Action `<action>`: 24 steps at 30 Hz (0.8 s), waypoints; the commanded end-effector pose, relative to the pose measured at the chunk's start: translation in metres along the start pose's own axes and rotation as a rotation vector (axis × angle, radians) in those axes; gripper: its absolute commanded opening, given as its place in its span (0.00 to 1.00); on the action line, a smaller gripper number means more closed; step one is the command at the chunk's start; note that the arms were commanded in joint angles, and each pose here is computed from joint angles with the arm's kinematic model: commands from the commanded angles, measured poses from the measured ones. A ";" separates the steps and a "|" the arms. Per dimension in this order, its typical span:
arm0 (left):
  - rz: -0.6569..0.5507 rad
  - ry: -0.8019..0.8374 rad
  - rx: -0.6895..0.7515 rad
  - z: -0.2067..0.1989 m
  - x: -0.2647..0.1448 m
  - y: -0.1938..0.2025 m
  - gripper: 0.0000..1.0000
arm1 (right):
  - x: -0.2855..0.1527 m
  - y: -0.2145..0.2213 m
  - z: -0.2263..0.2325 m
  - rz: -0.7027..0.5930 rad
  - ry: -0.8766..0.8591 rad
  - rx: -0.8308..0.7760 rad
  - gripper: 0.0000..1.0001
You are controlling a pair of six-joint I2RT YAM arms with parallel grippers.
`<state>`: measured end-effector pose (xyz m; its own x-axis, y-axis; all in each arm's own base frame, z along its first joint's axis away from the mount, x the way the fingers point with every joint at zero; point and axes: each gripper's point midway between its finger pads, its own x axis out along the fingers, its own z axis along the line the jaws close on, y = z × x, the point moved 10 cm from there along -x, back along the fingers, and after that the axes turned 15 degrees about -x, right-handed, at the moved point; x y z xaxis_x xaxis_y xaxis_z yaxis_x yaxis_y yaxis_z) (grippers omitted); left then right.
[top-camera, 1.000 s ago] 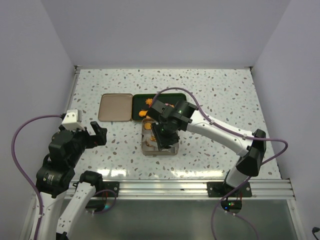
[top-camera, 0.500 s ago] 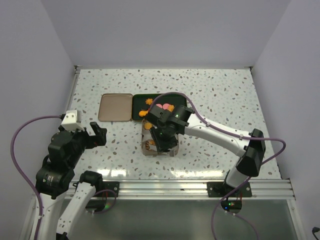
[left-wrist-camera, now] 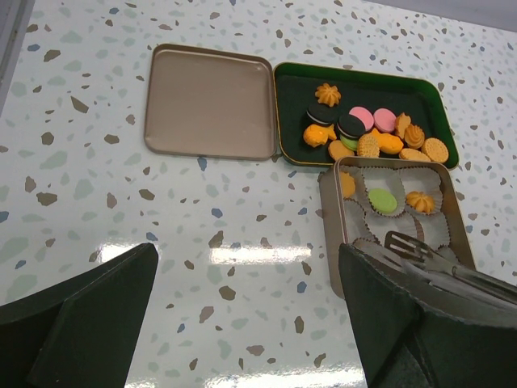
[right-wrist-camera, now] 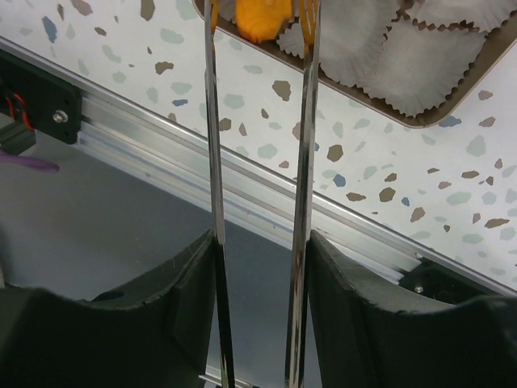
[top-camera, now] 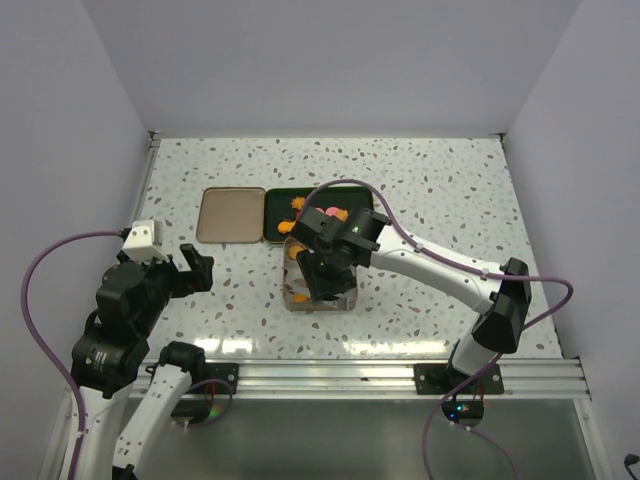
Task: Pack the cookies
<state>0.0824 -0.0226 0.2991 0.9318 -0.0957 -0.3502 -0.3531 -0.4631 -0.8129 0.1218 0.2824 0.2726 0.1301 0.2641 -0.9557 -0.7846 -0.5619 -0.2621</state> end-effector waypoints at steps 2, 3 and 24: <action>-0.038 0.032 0.021 -0.002 0.001 -0.004 1.00 | -0.025 -0.013 0.006 -0.097 -0.008 0.002 0.49; -0.038 0.031 0.021 -0.002 0.001 -0.004 1.00 | -0.031 -0.015 0.006 -0.106 -0.009 0.000 0.49; -0.020 0.026 0.023 -0.003 0.005 -0.004 1.00 | -0.025 -0.138 -0.051 -0.207 0.108 0.040 0.51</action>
<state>0.0821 -0.0225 0.2992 0.9323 -0.0958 -0.3488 -0.3519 -0.4634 -0.8133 0.2520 0.3220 0.3225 0.3718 0.3152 -0.8732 -0.7614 -0.4345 -0.4811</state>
